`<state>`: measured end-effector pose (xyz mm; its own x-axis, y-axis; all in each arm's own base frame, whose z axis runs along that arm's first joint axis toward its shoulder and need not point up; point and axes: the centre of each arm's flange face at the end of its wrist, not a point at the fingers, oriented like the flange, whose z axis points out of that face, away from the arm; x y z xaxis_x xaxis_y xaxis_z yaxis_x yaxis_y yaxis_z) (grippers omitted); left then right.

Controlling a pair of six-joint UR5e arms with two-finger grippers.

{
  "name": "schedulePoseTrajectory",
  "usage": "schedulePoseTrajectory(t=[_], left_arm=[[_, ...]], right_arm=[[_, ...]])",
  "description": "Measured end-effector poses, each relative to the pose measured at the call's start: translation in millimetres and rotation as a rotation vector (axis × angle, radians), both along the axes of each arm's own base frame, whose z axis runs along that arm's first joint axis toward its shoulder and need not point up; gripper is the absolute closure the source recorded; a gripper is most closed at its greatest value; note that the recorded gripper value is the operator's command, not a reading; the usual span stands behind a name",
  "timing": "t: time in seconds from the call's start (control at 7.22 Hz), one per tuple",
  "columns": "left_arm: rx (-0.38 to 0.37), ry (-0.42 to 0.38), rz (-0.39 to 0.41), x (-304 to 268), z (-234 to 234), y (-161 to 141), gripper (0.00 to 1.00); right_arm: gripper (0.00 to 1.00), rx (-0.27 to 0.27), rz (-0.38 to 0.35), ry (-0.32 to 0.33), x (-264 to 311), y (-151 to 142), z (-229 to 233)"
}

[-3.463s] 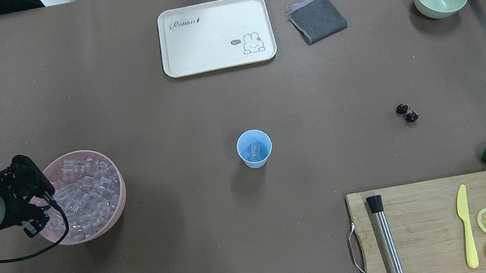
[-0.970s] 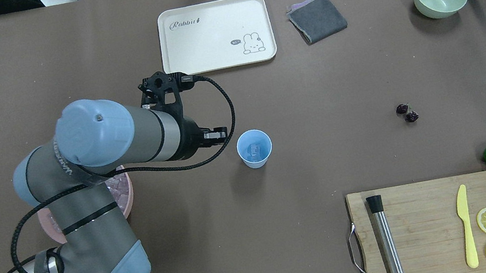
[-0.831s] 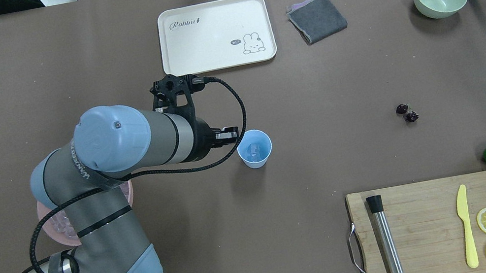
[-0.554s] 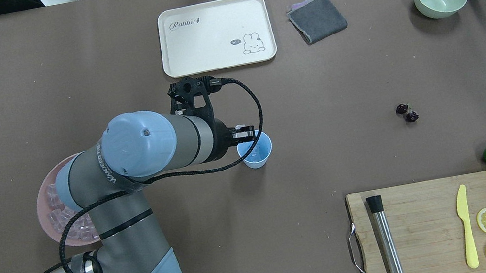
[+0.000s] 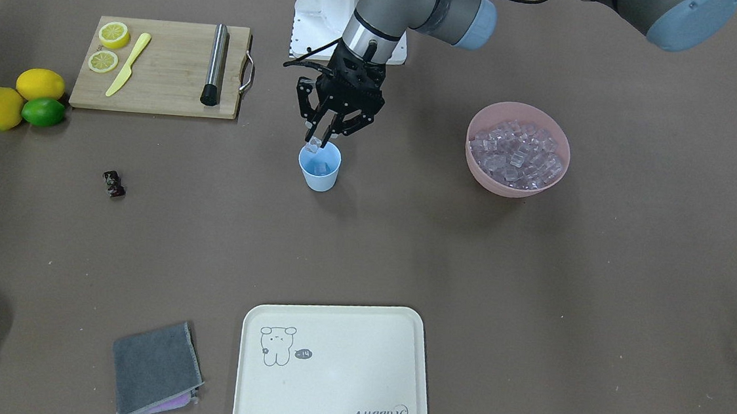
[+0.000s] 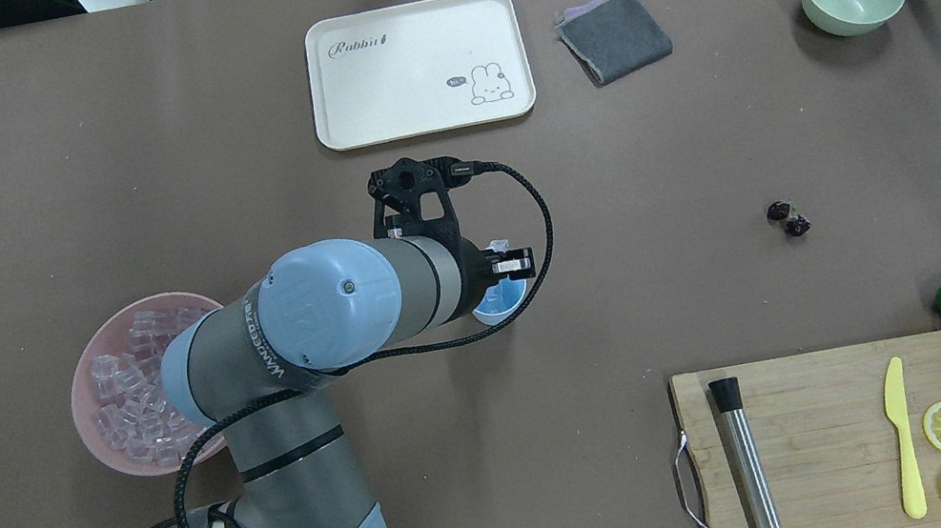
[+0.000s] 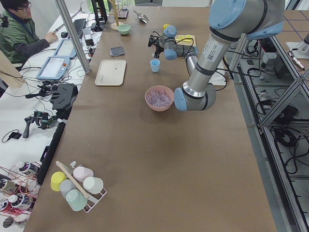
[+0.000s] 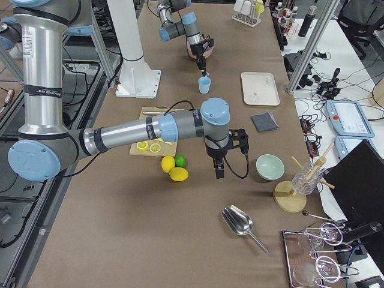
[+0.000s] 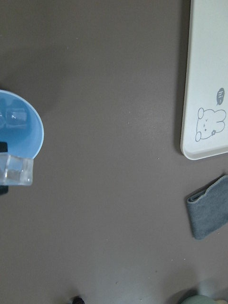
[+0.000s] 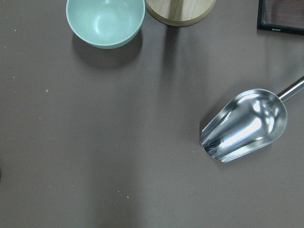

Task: Put ice and cherries in cup
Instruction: 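Carry the ice cube with the left gripper over the blue cup, then open the left gripper over the cup and draw it back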

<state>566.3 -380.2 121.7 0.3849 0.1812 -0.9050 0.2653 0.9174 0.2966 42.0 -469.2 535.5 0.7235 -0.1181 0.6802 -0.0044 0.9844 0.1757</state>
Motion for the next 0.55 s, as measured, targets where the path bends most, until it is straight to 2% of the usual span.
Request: schedulePoseTrajectory(t=[0.14,0.28,0.55], left_arm=[[0.03,-0.015,0.008,0,4,1,0.04],[0.069,-0.023,0.019,-2,18,3,0.03],[0.115,0.028,0.027,-11,40,10,0.03]], right_arm=[[0.0,0.0,0.0,-0.002,0,0,0],[0.0,0.0,-0.001,-0.002,0,0,0],[0.0,0.003,-0.001,-0.008,-1,0,-3]])
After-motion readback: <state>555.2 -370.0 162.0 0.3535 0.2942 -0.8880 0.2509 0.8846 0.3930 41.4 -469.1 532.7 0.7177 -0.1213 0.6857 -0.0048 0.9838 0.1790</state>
